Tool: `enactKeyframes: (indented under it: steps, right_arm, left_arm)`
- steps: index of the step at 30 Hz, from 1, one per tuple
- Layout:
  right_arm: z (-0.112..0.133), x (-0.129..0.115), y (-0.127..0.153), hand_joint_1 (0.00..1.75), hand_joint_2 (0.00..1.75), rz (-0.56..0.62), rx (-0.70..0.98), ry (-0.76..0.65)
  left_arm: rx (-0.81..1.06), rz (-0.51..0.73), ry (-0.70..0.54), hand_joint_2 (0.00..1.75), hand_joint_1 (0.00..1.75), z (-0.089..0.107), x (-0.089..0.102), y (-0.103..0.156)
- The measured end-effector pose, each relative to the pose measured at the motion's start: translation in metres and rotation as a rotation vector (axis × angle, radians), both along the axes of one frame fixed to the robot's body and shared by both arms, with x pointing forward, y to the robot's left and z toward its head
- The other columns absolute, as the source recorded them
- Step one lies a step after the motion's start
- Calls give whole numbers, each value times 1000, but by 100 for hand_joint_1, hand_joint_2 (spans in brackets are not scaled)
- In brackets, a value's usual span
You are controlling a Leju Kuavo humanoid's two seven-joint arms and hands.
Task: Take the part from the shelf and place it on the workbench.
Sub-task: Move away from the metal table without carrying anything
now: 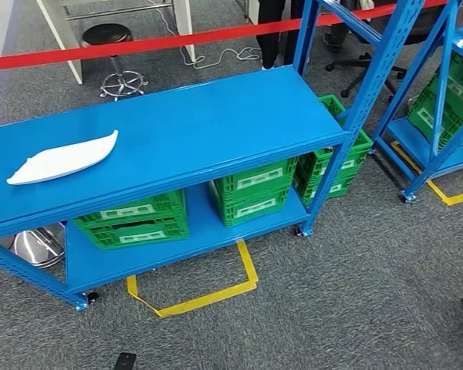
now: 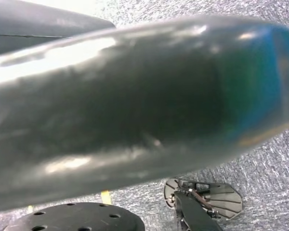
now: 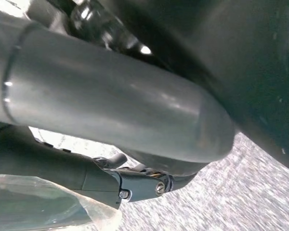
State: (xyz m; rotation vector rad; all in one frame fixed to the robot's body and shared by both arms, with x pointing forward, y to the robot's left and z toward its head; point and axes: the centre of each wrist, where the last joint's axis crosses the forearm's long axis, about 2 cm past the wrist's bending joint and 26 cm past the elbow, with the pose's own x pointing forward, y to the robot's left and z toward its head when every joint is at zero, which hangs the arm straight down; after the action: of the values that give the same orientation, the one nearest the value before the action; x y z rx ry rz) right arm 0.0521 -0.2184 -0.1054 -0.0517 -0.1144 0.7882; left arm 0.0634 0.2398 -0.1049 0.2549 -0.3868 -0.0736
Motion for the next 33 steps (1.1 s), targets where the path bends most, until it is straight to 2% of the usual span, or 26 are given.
enactKeyframes:
  steps: [18,33]
  right_arm:
    - [-1,-5,0,0,0,6,9,0]
    - [0,0,0,0,0,12,22,-8]
  left_arm:
    - [-1,2,1,0,0,-1,-3,1]
    - [0,1,1,0,0,0,-2,0]
